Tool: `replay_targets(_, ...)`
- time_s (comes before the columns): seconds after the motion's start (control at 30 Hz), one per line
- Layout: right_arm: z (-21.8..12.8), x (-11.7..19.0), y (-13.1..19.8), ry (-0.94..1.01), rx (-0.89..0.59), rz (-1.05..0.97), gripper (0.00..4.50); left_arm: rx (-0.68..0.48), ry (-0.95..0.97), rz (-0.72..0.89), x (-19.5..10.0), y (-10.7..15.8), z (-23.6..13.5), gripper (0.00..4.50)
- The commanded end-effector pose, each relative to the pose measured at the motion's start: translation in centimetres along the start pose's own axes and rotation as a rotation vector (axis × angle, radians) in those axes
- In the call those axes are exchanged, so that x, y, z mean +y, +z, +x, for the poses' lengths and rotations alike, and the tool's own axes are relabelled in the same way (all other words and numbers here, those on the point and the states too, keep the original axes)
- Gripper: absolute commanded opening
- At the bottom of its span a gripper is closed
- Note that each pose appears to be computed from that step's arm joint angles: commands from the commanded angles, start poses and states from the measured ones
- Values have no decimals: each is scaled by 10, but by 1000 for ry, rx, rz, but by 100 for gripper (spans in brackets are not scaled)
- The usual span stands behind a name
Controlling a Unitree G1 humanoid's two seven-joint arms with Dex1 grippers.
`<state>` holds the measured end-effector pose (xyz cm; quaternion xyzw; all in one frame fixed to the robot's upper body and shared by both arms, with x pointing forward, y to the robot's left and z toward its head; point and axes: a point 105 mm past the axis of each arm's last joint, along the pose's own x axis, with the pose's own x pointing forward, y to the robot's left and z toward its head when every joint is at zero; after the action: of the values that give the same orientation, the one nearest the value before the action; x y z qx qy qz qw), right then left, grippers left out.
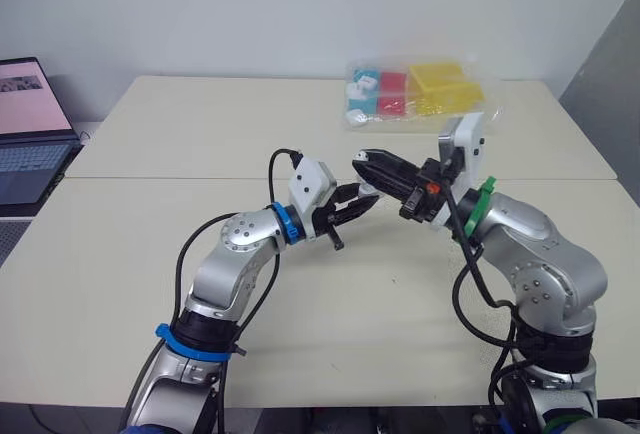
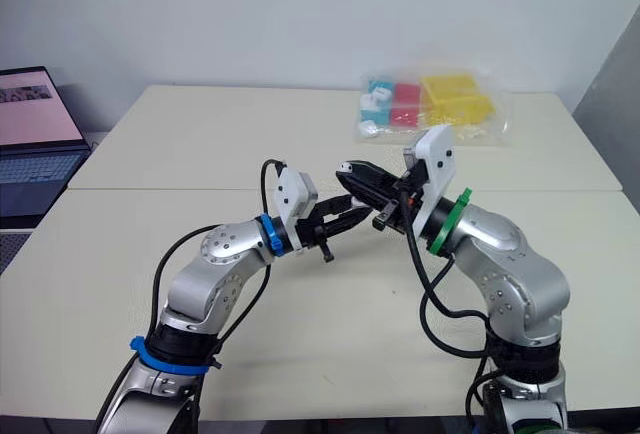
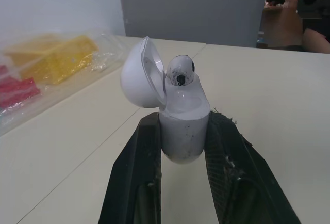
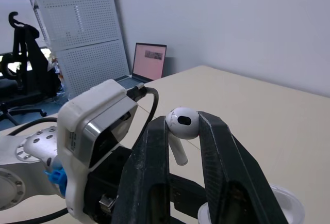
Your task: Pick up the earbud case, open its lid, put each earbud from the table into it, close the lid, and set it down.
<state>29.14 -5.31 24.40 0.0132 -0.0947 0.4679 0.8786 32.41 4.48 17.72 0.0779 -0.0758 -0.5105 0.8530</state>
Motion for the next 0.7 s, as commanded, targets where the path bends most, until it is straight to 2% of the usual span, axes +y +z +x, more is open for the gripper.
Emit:
replay_targets(0.03, 0, 0, 2, -20, -47, -25, 43, -47, -8, 24, 0, 13, -2, 78)
replay_targets(0.4, -6, -6, -25, -52, -15, -57, 43, -47, -22, 4, -1, 12, -5, 78)
replay_targets(0.7, -4, -7, -32, -51, -14, -67, 43, -41, -24, 7, 1, 9, -6, 78)
